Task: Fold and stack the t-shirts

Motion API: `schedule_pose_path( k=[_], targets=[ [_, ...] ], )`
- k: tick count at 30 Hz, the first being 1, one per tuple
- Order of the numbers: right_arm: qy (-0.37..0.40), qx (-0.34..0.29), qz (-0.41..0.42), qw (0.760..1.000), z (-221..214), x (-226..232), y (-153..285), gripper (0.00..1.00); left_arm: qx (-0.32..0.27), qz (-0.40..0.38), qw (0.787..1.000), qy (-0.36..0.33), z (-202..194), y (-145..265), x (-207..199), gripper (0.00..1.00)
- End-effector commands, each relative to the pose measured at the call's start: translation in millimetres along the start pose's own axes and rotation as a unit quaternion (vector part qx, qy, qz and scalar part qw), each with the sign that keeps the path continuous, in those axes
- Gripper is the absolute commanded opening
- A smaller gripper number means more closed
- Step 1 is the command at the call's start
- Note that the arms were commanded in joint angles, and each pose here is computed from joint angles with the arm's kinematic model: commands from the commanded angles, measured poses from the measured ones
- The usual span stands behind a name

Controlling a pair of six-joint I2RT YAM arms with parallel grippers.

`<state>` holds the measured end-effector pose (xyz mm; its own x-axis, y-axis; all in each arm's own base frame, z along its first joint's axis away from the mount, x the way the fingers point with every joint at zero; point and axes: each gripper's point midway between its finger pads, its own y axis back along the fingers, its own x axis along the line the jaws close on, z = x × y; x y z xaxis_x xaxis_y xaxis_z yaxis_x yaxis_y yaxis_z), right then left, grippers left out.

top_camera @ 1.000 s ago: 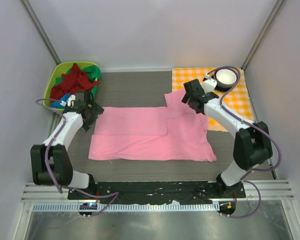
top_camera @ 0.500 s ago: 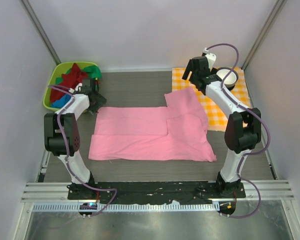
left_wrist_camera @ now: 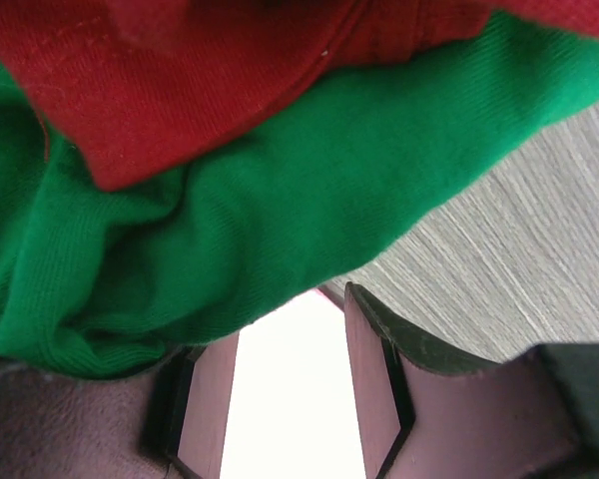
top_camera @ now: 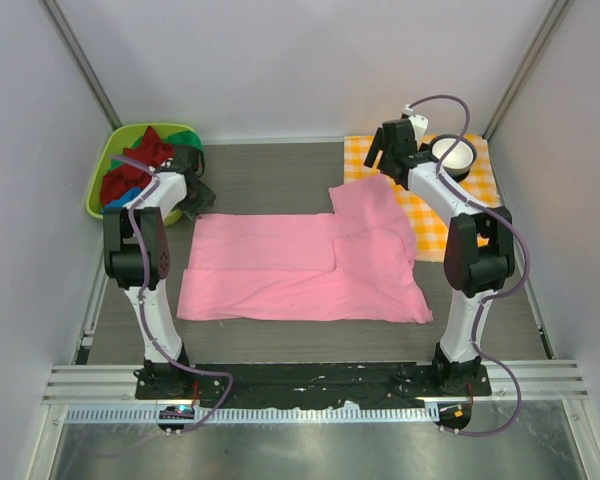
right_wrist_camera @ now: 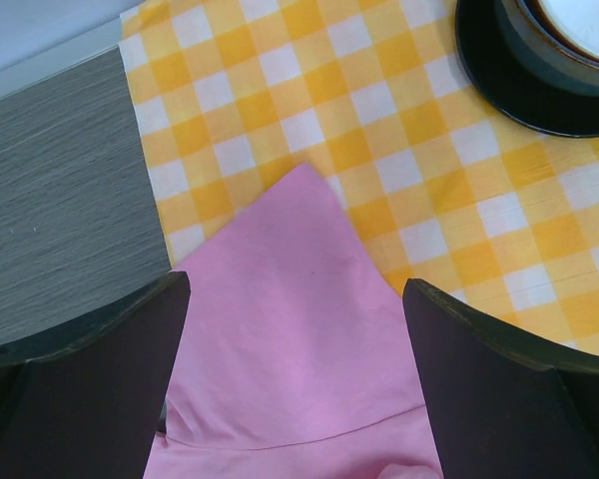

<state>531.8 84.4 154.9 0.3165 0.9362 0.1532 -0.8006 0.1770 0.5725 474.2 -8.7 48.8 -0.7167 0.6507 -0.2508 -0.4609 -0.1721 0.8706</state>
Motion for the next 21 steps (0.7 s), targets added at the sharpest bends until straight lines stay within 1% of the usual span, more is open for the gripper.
schedule_pose_path(
  k=[1, 6, 8, 11, 21],
  targets=[
    [-0.009, -0.021, 0.018, 1.0, 18.7, 10.1, 2.2, 0.94, -0.021, 0.032, 0.999, -0.03, 12.6, -3.5, 8.2, 0.5],
    [-0.006, -0.012, 0.019, 1.0, 11.3, 11.9, -5.5, 0.94, -0.015, 0.05, 0.998, -0.035, 9.5, -9.7, 14.4, 0.49],
    [-0.006, -0.01, 0.02, 1.0, 10.5, 12.7, -6.7, 0.94, -0.015, 0.055, 0.998, -0.038, 9.1, -12.3, 16.0, 0.46],
    [-0.007, -0.006, 0.022, 1.0, 7.6, 14.0, -9.7, 0.94, -0.021, 0.064, 0.997, -0.045, 12.1, -15.0, 17.5, 0.39],
    [-0.004, -0.004, 0.018, 1.0, 4.3, 11.7, -10.8, 0.94, -0.027, 0.096, 0.993, -0.059, 11.6, -25.7, 30.1, 0.39]
  ],
)
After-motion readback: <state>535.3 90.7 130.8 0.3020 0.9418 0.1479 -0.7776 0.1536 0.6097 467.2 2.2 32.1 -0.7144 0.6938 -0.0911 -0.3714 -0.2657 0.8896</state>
